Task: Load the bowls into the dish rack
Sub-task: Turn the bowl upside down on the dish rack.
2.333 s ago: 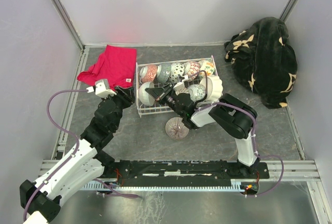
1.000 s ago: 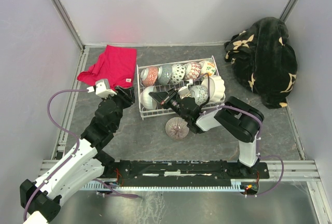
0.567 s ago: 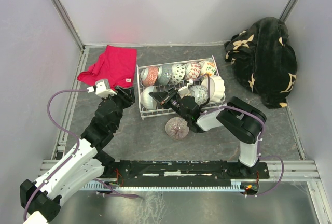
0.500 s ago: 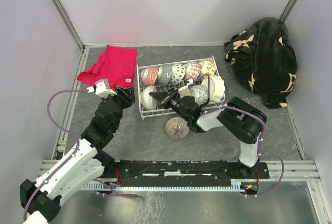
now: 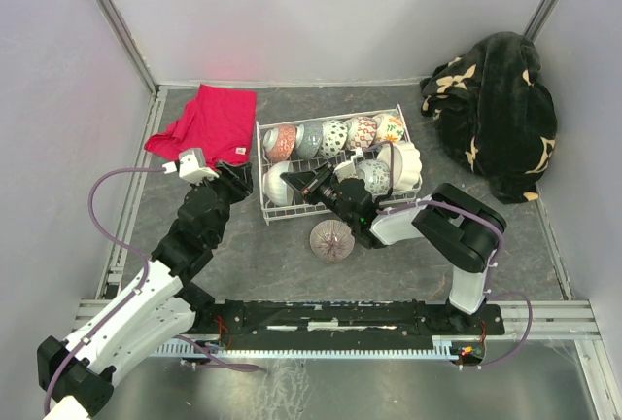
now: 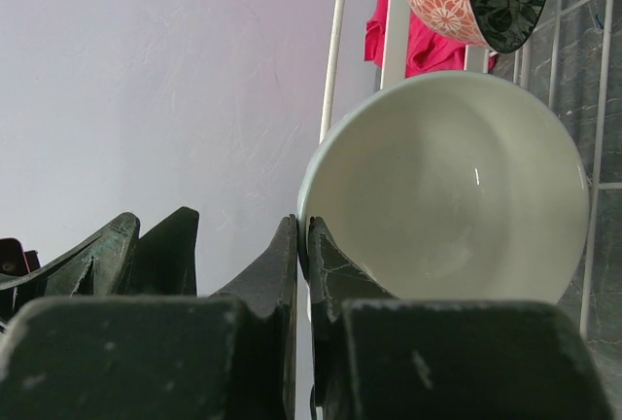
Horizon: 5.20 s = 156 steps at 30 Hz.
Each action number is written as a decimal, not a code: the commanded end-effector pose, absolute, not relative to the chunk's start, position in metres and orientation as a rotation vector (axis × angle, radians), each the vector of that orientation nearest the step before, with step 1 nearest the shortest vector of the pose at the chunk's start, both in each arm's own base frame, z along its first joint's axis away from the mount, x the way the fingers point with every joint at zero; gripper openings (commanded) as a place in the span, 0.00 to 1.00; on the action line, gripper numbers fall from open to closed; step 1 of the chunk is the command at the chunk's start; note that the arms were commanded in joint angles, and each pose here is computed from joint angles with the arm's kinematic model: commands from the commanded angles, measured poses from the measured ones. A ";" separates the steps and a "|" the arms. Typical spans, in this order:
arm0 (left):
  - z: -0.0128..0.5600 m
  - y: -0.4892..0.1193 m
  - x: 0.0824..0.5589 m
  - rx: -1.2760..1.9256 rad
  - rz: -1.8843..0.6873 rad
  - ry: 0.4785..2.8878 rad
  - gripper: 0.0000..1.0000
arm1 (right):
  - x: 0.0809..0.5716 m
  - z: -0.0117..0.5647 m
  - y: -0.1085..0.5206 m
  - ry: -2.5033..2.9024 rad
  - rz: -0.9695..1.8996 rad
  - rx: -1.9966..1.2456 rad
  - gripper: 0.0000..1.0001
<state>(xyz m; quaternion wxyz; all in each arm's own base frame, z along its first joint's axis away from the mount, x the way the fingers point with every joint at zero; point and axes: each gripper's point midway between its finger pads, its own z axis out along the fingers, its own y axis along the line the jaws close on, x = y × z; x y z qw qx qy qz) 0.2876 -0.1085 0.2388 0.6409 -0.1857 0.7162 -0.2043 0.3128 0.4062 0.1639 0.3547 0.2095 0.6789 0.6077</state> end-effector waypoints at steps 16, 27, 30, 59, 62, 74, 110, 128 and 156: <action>0.254 -0.109 0.289 -0.467 -0.518 1.579 0.54 | 0.299 0.059 0.369 2.071 1.186 0.561 0.02; 0.254 -0.110 0.289 -0.468 -0.518 1.579 0.54 | 0.296 0.061 0.356 2.082 1.118 0.530 0.02; 0.253 -0.109 0.289 -0.468 -0.516 1.580 0.54 | 0.294 0.061 0.354 2.085 1.103 0.520 0.02; 0.249 -0.113 0.292 -0.457 -0.515 1.598 0.54 | 0.289 0.067 0.316 2.077 0.969 0.475 0.04; 0.249 -0.114 0.293 -0.456 -0.514 1.600 0.54 | 0.289 0.068 0.313 2.077 0.955 0.471 0.06; 0.247 -0.116 0.294 -0.450 -0.515 1.609 0.54 | 0.287 0.068 0.306 2.072 0.944 0.473 0.10; 0.217 -0.147 0.315 -0.354 -0.501 1.754 0.53 | 0.283 0.104 0.303 2.077 0.878 0.347 0.41; 0.228 -0.154 0.309 -0.315 -0.553 1.739 0.51 | 0.282 0.098 0.318 2.128 0.769 0.258 0.49; 0.209 -0.189 0.314 -0.241 -0.559 1.809 0.38 | 0.279 0.090 0.324 2.111 0.788 0.282 0.58</action>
